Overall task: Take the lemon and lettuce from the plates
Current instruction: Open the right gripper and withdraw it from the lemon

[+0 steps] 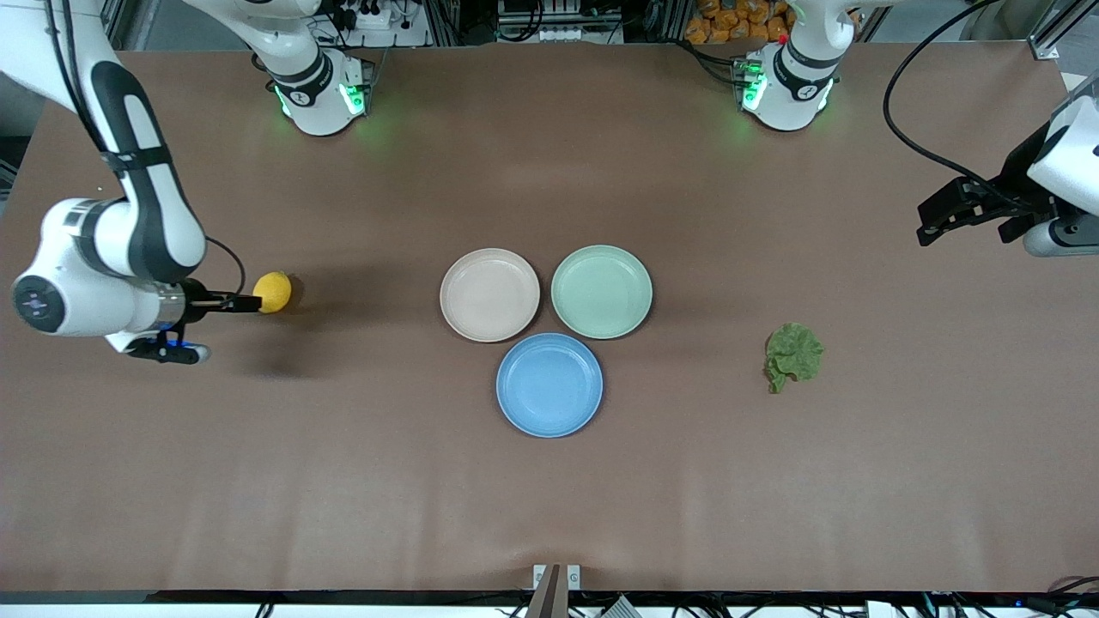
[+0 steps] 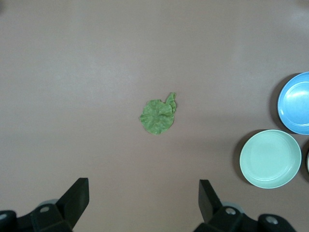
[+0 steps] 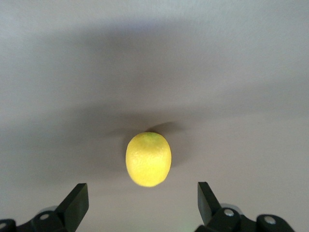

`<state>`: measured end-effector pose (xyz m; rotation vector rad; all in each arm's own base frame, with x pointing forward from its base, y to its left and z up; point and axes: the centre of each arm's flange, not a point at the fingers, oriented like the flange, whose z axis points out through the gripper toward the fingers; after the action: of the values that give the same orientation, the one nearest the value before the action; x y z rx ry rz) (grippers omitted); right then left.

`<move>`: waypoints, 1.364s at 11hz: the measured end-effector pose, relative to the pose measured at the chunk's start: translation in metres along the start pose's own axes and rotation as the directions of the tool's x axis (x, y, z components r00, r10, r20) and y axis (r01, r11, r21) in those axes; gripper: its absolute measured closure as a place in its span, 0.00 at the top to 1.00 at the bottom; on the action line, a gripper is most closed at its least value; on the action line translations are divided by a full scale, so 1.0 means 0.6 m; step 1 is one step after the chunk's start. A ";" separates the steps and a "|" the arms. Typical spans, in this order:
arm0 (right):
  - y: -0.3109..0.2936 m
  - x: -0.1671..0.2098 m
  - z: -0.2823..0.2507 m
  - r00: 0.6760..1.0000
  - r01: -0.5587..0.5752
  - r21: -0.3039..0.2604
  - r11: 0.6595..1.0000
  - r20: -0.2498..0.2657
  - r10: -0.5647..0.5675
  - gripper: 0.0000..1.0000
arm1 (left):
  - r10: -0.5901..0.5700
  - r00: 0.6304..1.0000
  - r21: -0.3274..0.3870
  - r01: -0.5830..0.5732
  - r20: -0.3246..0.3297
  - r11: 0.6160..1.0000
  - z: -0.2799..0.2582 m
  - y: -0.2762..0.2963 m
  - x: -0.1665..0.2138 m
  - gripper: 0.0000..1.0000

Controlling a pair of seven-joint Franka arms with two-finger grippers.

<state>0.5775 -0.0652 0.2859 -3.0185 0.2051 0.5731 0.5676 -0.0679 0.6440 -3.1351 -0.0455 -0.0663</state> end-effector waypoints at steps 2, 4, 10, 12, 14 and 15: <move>-0.005 0.002 -0.081 1.000 0.009 0.001 1.000 -0.007 -0.009 1.00 | -0.003 1.000 0.000 0.003 0.000 1.000 0.000 -0.002 0.000 1.00; -0.016 -0.005 -0.183 0.999 0.027 0.000 1.000 -0.047 -0.027 1.00 | -0.002 1.000 0.000 0.002 0.001 1.000 0.001 -0.002 0.000 1.00; -0.051 -0.112 -0.425 0.967 0.062 -0.015 0.998 -0.247 -0.064 1.00 | -0.005 1.000 0.001 0.005 0.003 1.000 0.002 -0.005 0.001 1.00; -0.036 -0.161 -0.473 0.956 0.048 -0.014 0.999 -0.291 -0.050 1.00 | -0.006 1.000 0.001 0.006 0.004 1.000 0.003 -0.006 0.001 1.00; -0.009 -0.193 -0.493 0.958 0.020 -0.024 1.000 -0.287 -0.026 1.00 | -0.006 1.000 0.001 0.006 0.004 1.000 0.004 -0.006 0.001 1.00; -0.005 -0.203 -0.500 0.956 0.013 -0.025 1.000 -0.292 -0.020 1.00 | -0.006 1.000 0.001 0.006 0.005 1.000 0.004 -0.006 0.001 1.00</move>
<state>0.5737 -0.0735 0.6096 -3.1104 0.1875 0.1245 0.5680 -0.0644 0.6418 -3.1340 -0.0548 -0.0592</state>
